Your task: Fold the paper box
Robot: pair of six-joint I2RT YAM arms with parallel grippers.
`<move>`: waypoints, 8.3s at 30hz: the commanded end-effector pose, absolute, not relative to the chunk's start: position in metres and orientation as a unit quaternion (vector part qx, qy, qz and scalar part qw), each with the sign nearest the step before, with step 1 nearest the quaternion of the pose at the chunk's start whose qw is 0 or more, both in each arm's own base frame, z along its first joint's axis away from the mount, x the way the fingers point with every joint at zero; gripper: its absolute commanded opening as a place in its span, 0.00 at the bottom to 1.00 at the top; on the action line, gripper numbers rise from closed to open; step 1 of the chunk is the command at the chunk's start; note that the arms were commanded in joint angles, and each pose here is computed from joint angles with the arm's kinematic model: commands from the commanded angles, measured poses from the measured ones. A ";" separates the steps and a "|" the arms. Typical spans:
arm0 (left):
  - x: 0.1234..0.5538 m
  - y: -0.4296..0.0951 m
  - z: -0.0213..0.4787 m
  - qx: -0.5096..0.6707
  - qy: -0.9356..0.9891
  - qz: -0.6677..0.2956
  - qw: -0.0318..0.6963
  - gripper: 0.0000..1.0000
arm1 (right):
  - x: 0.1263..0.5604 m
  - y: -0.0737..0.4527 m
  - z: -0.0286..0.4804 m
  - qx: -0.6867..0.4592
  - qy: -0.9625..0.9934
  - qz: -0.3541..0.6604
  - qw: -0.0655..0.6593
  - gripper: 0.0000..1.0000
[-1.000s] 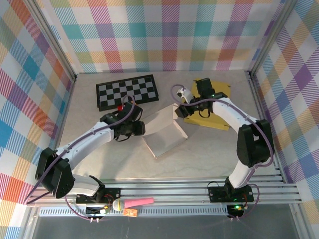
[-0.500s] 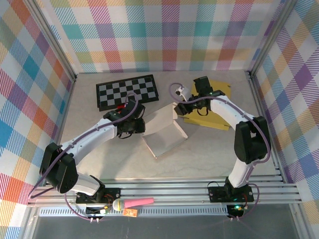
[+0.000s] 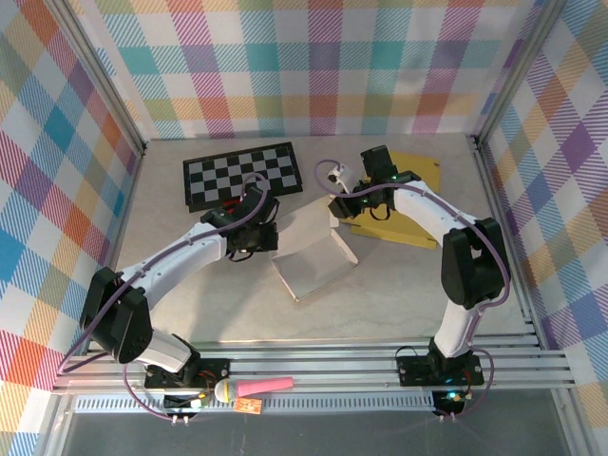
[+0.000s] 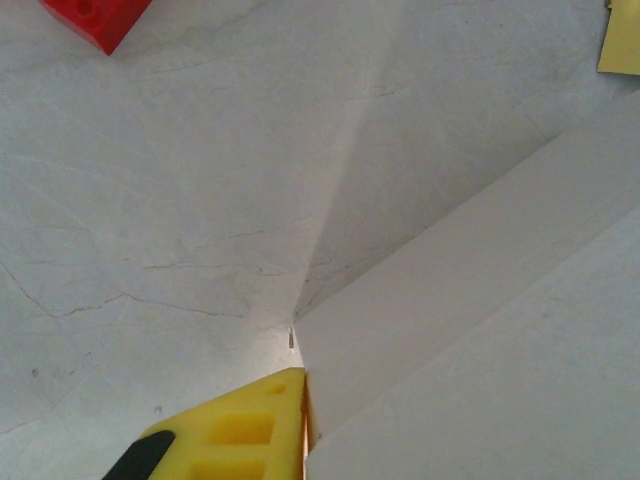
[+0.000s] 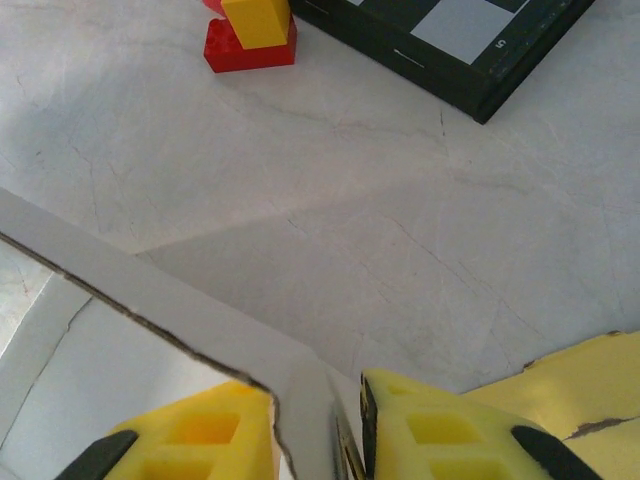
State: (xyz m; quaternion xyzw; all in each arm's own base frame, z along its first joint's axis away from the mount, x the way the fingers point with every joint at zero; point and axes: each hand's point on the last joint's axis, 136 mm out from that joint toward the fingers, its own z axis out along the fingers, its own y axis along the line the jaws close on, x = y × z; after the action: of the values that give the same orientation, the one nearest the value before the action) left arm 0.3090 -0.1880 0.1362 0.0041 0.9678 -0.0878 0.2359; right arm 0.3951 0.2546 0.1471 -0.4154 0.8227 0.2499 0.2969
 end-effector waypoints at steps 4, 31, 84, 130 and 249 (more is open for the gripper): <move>0.324 -0.191 0.142 0.009 0.965 -0.074 0.252 0.09 | 0.386 0.251 0.161 -0.412 0.823 0.241 0.308 0.23; 0.428 -0.183 0.175 -0.024 0.934 -0.096 0.343 0.00 | 0.422 0.298 0.201 -0.211 0.829 0.161 0.492 0.00; 0.362 -0.194 0.143 0.052 0.892 -0.109 0.436 0.00 | 0.265 0.260 0.254 -0.017 0.935 0.268 0.232 0.80; 0.385 -0.199 0.160 0.148 0.881 -0.051 0.447 0.00 | 0.359 0.246 0.154 0.165 0.916 0.358 -0.074 0.50; 0.375 -0.112 0.243 -0.133 0.923 -0.146 0.331 0.74 | 0.315 0.266 0.115 0.093 0.970 0.225 -0.009 0.43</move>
State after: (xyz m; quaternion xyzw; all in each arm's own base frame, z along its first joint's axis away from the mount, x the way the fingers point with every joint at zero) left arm 0.3681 -0.1237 0.2672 -0.0994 0.8984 -0.1604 0.3965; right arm 0.3162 0.2645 0.1006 0.0798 0.9715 0.2232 -0.0095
